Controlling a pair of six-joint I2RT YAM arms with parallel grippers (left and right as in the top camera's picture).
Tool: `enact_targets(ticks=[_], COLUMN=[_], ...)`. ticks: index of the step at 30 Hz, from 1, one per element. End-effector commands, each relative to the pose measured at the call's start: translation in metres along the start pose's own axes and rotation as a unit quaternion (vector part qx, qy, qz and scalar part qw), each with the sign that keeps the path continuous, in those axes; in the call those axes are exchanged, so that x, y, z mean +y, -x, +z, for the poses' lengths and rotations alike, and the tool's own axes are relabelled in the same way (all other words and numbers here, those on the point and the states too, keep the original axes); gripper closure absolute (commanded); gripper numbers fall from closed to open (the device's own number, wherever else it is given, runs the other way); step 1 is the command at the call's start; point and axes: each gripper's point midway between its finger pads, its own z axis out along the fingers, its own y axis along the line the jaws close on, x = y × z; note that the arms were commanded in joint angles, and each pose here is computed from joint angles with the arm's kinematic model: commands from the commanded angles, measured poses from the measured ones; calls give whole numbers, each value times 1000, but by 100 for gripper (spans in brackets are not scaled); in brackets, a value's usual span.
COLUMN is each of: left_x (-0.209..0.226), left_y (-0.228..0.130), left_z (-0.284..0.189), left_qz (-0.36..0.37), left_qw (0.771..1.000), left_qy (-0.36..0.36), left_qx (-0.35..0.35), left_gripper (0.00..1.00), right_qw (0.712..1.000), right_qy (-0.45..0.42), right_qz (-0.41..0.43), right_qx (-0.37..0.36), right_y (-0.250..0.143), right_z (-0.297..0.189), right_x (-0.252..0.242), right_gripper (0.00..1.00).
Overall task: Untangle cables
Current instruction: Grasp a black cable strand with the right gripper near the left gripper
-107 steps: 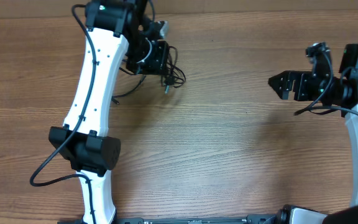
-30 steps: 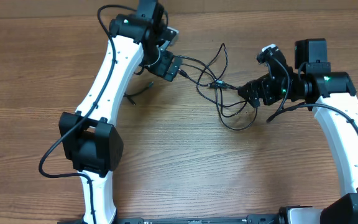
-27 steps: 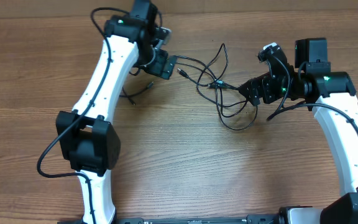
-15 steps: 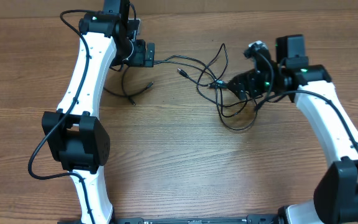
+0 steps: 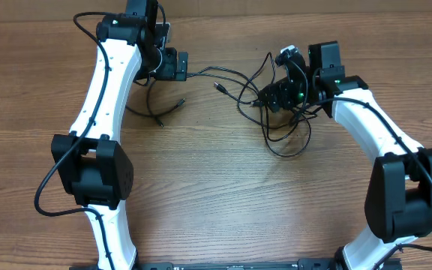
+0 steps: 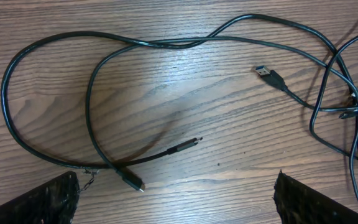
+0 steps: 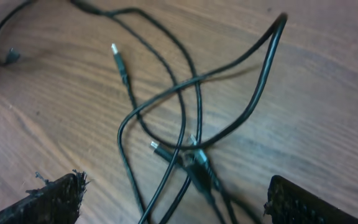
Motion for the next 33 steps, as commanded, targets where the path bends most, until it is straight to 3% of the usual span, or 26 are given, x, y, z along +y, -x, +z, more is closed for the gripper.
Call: enact_targets(ticks=[1,24,26,29,33], left_x=[-3,-3,-3,-3,-3], left_y=[1,1,1,1,1], left_z=[-3,-3,-3,-3,-3], left_qz=[-7,-7,-7,-7,-7], left_qw=[1000,1000,1000,1000,1000], left_qy=[1,1,1,1,1], left_qx=[-5,-5,-5,-5,-5], left_gripper=[0,0,1,0,0], right_qw=[1000,997,997,997,997], right_qy=[-4,8,15,15,15], right_qz=[8,62,61,61,61], right_qx=[-11,-42,-44,-44,-44], right_y=[5,-1,0,0,0], right_z=[5,71,72,72,72], right_x=[-2,-23,-21,-21,-21], right_gripper=[6,11,17,38,87])
